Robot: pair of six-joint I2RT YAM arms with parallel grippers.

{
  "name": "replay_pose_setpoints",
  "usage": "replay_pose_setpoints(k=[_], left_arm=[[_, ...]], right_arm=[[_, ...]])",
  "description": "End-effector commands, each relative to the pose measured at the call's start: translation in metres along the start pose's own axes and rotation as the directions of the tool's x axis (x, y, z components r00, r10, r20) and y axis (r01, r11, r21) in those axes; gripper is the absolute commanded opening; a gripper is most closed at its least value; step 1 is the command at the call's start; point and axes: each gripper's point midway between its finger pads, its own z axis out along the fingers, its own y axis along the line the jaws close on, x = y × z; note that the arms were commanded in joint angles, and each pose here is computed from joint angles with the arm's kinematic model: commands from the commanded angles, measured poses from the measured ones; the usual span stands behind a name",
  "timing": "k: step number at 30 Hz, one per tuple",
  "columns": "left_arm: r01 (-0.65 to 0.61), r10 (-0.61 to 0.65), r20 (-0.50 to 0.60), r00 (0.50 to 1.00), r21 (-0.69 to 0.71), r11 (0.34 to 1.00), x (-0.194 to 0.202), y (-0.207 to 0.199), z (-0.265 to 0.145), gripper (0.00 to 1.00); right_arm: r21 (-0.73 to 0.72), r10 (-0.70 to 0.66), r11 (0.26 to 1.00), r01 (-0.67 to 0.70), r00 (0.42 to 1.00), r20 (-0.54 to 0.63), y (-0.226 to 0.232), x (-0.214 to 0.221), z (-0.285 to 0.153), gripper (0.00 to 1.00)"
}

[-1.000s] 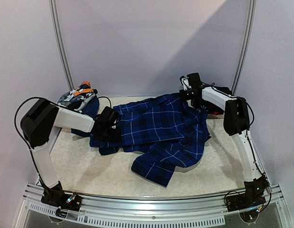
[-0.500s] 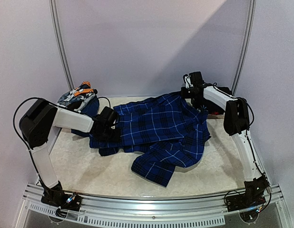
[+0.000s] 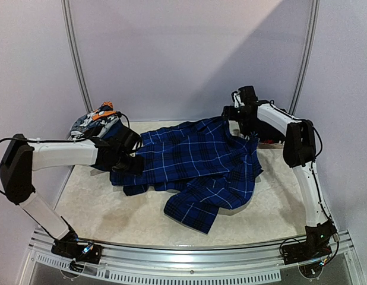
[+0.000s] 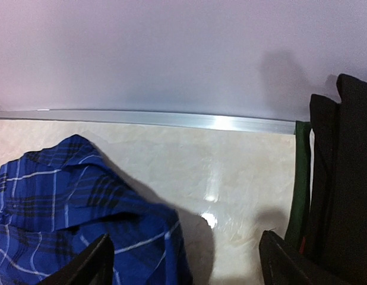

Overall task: Fold and stack the mixed laundry pile
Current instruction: Smooth out the crumpled shirt at the center of the board.

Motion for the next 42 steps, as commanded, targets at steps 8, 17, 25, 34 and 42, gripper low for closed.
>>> replay_pose_setpoints(k=[8,17,25,34,42], left_arm=[[-0.091,0.082,-0.12,0.989,-0.07,0.993,0.059,0.005,-0.056,0.59],[-0.152,0.135,-0.204,0.97,-0.069,0.986,0.105,-0.002,-0.065,0.58],[-0.191,0.171,-0.299,0.939,-0.038,0.981,0.137,-0.004,-0.06,0.54],[-0.201,0.176,-0.301,0.937,-0.052,0.978,0.145,-0.005,-0.042,0.52],[-0.182,0.149,-0.223,0.963,-0.131,0.975,0.129,0.003,-0.022,0.48]], right_arm=[[-0.037,0.069,0.997,-0.069,0.997,-0.024,0.014,0.007,-0.082,0.96],[-0.047,0.048,0.998,-0.051,0.997,-0.057,0.039,0.036,-0.123,0.99],[-0.04,0.058,0.997,-0.062,0.994,-0.089,0.046,0.075,-0.152,0.99],[-0.048,0.093,0.994,-0.097,0.992,-0.083,0.049,0.096,-0.176,0.99],[-0.056,0.106,0.992,-0.11,0.992,-0.067,0.05,0.104,-0.191,0.99]])
